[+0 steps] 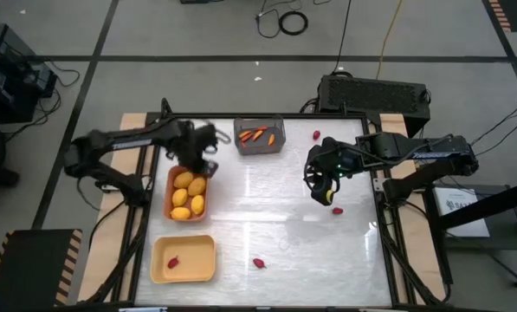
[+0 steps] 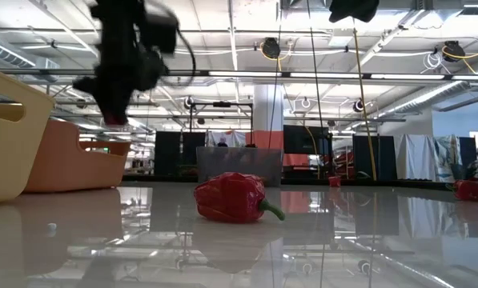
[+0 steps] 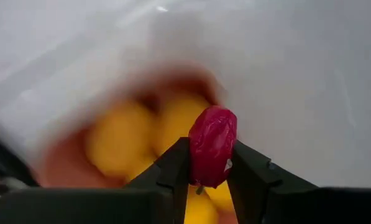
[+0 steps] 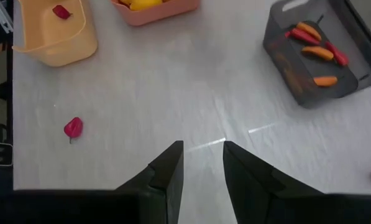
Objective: Sort produce into baskets
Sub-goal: Put the red bell pepper into the yellow bin
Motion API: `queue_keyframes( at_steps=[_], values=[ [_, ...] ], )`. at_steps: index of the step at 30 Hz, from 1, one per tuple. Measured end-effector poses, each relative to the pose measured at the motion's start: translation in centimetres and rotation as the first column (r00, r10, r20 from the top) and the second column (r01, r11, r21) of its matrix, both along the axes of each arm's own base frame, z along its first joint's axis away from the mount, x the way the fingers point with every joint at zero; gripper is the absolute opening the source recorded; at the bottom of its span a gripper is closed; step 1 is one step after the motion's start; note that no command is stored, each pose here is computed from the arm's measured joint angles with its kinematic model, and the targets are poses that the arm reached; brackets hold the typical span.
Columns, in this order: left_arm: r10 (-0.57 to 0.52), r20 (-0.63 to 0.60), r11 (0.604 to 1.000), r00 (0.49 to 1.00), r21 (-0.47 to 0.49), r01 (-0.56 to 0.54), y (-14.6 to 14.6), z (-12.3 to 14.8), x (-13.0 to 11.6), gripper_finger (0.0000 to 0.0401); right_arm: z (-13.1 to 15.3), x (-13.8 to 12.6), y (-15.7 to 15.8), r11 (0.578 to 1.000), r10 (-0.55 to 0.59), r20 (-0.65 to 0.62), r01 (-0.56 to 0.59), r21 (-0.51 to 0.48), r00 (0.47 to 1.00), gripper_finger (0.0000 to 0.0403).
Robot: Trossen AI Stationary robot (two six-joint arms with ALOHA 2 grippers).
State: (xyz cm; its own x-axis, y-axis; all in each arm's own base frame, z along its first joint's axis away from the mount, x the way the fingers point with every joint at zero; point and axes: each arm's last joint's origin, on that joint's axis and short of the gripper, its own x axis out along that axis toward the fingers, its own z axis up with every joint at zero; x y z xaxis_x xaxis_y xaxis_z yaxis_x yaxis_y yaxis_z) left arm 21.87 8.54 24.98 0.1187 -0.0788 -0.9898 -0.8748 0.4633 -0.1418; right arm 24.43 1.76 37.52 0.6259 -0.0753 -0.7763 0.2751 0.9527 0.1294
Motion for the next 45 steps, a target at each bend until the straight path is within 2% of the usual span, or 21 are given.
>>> queue_keyframes(
  at_steps=[5, 9, 11, 14, 16, 18, 21, 26, 31, 35, 39, 41, 43, 45],
  values=[
    [-0.125, 0.137, 0.988, 0.983, -0.073, 0.135, -6.5, 2.7, -0.6, 0.0098, 0.2, 0.3, 0.0, 0.998, 0.055, 0.032, -0.054, -0.044, 0.998, 0.0105],
    [-0.199, 0.186, 0.960, 0.962, -0.159, 0.229, -11.2, 3.6, -1.2, 0.0098, 0.4, 0.5, -0.1, 0.993, 0.092, 0.057, -0.088, -0.079, 0.994, 0.0105],
    [-0.253, 0.199, 0.933, 0.947, -0.208, 0.293, -13.5, 3.8, -1.4, 0.0098, 0.5, 0.6, -0.2, 0.991, 0.101, 0.066, -0.095, -0.090, 0.993, 0.0105],
    [-0.366, 0.259, 0.870, 0.894, -0.246, 0.427, -17.3, 3.8, -1.6, 0.0098, 0.6, 0.7, -0.2, 0.988, 0.119, 0.071, -0.111, -0.107, 0.990, 0.0105],
    [-0.442, 0.322, 0.817, 0.837, -0.240, 0.524, -19.7, 3.7, -1.6, 0.0098, 0.6, 0.7, -0.2, 0.987, 0.122, 0.076, -0.114, -0.110, 0.990, 0.0105],
    [-0.496, 0.363, 0.781, 0.789, -0.211, 0.588, -21.6, 3.5, -1.6, 0.0098, 0.6, 0.8, -0.2, 0.988, 0.122, 0.082, -0.113, -0.110, 0.989, 0.0105],
    [-0.542, 0.342, 0.775, 0.767, -0.148, 0.614, -23.4, 2.7, -1.7, 0.0098, 0.6, 0.9, -0.2, 0.987, 0.122, 0.083, -0.113, -0.110, 0.989, 0.0105],
    [-0.575, 0.257, 0.767, 0.777, -0.163, 0.621, -25.0, 0.7, -1.2, 0.0109, 0.2, 1.4, -0.1, 0.987, 0.125, 0.068, -0.117, -0.113, 0.990, 0.0105],
    [-0.628, 0.211, 0.733, 0.749, -0.160, 0.660, -25.7, -0.9, -0.6, 0.0155, -0.5, 2.2, -0.1, 0.987, 0.125, 0.043, -0.120, -0.110, 0.991, 0.0105],
    [-0.685, 0.197, 0.694, 0.701, -0.116, 0.710, -25.8, -1.7, -0.2, 0.0194, -1.3, 3.0, 0.0, 0.987, 0.128, 0.006, -0.127, -0.102, 0.992, 0.0105],
    [-0.770, 0.266, 0.600, 0.579, -0.004, 0.800, -26.3, -2.1, 0.9, 0.0211, -2.0, 3.5, 0.2, 0.989, 0.144, -0.018, -0.144, -0.038, 0.989, 0.0105],
    [-0.817, 0.318, 0.537, 0.481, 0.113, 0.836, -26.6, -2.1, 1.7, 0.0212, -2.1, 3.4, 0.5, 0.990, 0.142, -0.027, -0.142, -0.009, 0.990, 0.0105],
    [-0.861, 0.360, 0.464, 0.359, 0.271, 0.843, -26.8, -1.7, 2.8, 0.0212, -2.1, 3.3, 0.6, 0.992, 0.129, -0.034, -0.129, 0.008, 0.991, 0.0105],
    [-0.903, 0.345, 0.392, 0.256, 0.422, 0.818, -26.7, -1.5, 3.8, 0.0212, -2.2, 2.9, 0.9, 0.993, 0.119, -0.060, -0.117, 0.024, 0.991, 0.0105]
  ],
)
